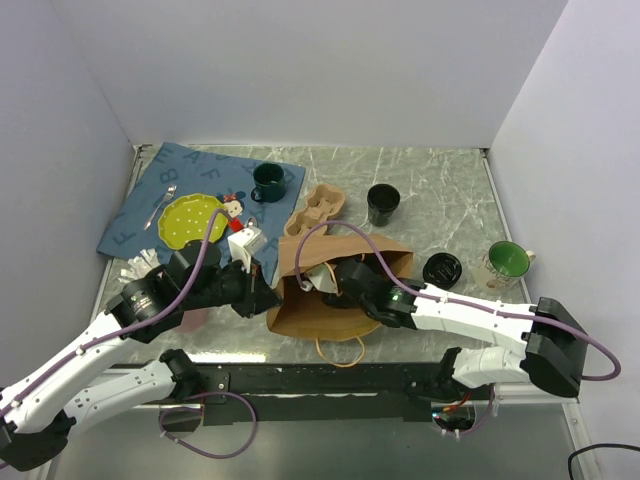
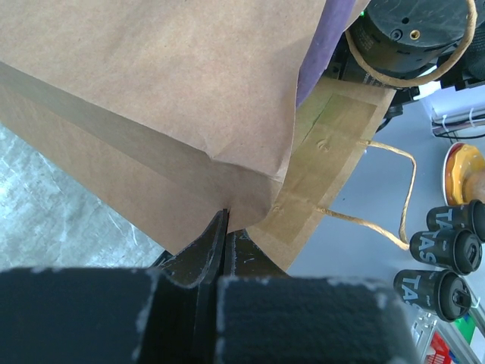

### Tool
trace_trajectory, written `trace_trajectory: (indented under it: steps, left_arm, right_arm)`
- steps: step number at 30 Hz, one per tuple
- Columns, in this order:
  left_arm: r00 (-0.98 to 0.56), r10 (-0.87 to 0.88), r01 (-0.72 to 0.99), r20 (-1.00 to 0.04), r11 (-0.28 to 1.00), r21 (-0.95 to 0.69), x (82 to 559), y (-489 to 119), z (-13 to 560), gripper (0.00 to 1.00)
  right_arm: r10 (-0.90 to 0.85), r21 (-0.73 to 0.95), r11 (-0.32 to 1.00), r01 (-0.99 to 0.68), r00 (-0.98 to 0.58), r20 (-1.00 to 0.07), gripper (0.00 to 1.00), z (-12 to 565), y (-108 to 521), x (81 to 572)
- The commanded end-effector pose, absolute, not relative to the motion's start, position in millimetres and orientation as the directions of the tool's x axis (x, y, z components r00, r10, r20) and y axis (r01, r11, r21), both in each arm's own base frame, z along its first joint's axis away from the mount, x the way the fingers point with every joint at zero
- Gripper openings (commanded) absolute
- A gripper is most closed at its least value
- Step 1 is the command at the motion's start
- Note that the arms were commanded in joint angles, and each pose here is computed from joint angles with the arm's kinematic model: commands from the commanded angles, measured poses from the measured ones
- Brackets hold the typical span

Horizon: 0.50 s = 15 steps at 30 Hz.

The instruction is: Pack the takeout coffee

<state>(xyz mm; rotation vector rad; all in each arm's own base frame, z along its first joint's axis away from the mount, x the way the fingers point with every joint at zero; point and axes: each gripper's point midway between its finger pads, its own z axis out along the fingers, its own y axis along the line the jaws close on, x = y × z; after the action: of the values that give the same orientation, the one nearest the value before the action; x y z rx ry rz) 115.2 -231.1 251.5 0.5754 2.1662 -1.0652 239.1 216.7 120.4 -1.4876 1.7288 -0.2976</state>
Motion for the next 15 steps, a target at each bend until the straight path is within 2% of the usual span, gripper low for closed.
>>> trace_trajectory:
  steps: [1, 15]
  left_arm:
    - [-0.703, 0.120, 0.638, -0.701, 0.540, -0.548, 103.0, -229.8, 252.9, 0.01]
    - [-0.715, 0.116, 0.629, -0.689, 0.537, -0.562, 101.2, -230.4, 249.5, 0.01]
  right_arm:
    - [-0.903, -0.598, 0.326, -0.732, -0.055, -0.426, 0.22, 105.5, 212.0, 240.2]
    - [-0.907, -0.607, 0.376, -0.700, -0.144, -0.396, 0.26, 93.6, 198.4, 243.2]
